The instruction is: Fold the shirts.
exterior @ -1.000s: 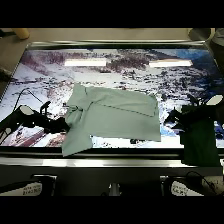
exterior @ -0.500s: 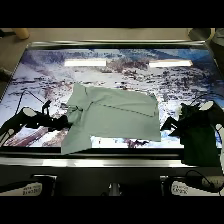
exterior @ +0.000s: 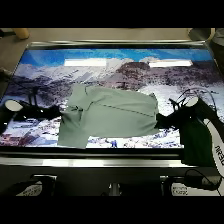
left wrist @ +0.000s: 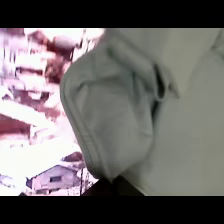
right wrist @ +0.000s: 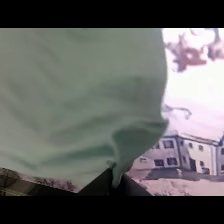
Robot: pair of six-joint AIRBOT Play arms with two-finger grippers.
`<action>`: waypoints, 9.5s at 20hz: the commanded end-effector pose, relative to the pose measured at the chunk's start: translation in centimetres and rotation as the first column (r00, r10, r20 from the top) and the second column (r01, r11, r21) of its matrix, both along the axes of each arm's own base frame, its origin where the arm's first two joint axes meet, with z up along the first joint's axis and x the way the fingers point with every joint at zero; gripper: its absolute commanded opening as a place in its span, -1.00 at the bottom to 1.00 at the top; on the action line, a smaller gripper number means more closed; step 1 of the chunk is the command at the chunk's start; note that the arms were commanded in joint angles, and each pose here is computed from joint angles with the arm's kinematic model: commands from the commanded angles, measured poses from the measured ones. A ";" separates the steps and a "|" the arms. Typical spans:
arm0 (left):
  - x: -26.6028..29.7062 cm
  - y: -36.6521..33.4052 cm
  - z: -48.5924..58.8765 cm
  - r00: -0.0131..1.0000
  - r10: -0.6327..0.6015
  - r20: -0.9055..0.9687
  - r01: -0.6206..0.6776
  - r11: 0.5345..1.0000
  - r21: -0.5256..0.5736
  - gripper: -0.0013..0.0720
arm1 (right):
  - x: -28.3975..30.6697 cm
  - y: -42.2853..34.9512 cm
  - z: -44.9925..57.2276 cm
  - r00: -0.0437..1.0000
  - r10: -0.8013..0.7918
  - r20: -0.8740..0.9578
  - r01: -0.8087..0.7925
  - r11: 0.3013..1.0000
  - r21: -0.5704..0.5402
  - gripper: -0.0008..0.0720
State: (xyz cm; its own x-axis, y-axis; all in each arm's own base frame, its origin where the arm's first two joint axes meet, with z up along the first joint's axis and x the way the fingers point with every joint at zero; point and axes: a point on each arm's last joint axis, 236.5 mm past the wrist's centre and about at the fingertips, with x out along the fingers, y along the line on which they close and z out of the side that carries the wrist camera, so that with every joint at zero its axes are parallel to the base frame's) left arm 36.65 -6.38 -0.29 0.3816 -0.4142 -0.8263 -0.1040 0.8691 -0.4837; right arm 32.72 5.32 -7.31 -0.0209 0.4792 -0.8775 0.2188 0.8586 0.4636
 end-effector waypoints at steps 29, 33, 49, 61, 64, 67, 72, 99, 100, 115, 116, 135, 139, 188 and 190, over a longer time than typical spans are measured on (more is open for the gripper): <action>4.6 5.3 14.5 0.979 -0.096 0.182 0.035 0.949 0.312 -0.91 | 7.5 -7.2 14.0 0.917 -0.024 0.398 0.149 0.946 -0.287 -0.93; 12.1 3.1 5.4 0.981 -0.038 0.188 -0.003 0.977 0.214 -0.91 | 16.8 -6.8 9.4 0.821 -0.169 0.545 0.281 0.951 -0.128 -0.93; 8.8 2.4 -5.8 0.985 -0.033 -0.167 0.046 0.996 0.073 -0.90 | 11.9 -5.7 1.3 0.965 -0.053 0.258 0.098 0.982 -0.164 -0.93; -1.7 7.1 -1.8 0.940 -0.040 -0.339 0.063 0.996 0.055 0.25 | 0.0 -6.9 4.2 0.995 -0.055 -0.077 0.046 0.993 -0.107 0.30; -11.0 3.7 -6.6 0.894 -0.047 -0.445 0.046 0.999 -0.014 0.25 | -4.0 -5.8 1.8 0.993 -0.089 -0.080 0.080 0.991 -0.110 0.30; -17.4 1.8 -9.7 0.865 -0.051 -0.500 0.038 0.999 -0.037 0.25 | -6.3 -5.1 0.7 0.992 -0.075 -0.104 0.064 0.993 -0.103 0.29; -17.6 -0.4 -11.2 0.888 -0.005 -0.460 -0.044 0.995 -0.094 0.25 | -6.5 -5.0 0.8 0.991 -0.073 -0.112 0.062 0.993 -0.097 0.30; 0.4 0.9 3.7 0.994 0.000 0.107 -0.002 1.000 0.015 -0.91 | 5.4 -5.0 6.5 0.914 -0.226 0.337 0.240 0.971 0.003 -0.94; 1.9 1.1 3.6 0.994 0.001 0.105 -0.003 1.000 0.015 -0.91 | 6.7 -5.6 6.3 0.908 -0.233 0.349 0.249 0.968 -0.001 -0.94; 13.6 0.0 -5.5 0.987 -0.045 -0.155 0.026 0.993 -0.118 0.65 | 15.2 -5.2 -0.1 0.958 -0.036 0.283 0.080 0.986 -0.144 0.90; 13.5 0.3 -4.4 0.989 -0.063 -0.132 0.048 0.992 -0.113 0.63 | 14.9 -6.4 0.2 0.959 -0.031 0.281 0.081 0.982 -0.169 0.93; 7.1 -30.9 -3.1 0.951 -0.309 0.023 0.299 0.897 -0.325 -0.90 | 9.4 3.5 20.5 0.909 -0.117 0.401 -0.004 0.958 0.287 -0.93; 3.6 -41.5 -5.4 0.975 -0.217 -0.054 0.151 0.816 -0.557 -0.90 | 4.2 4.4 26.4 0.887 -0.084 0.453 -0.038 0.967 0.254 -0.93; 7.9 -11.6 23.6 0.823 -0.202 0.531 0.287 0.954 -0.081 -0.90 | 14.6 -6.8 17.5 0.853 -0.322 0.411 0.255 0.944 0.211 -0.93; 7.9 -11.6 23.6 0.819 -0.208 0.535 0.291 0.954 -0.075 -0.90 | 12.5 -12.1 19.5 0.832 -0.377 0.407 0.334 0.926 0.174 -0.93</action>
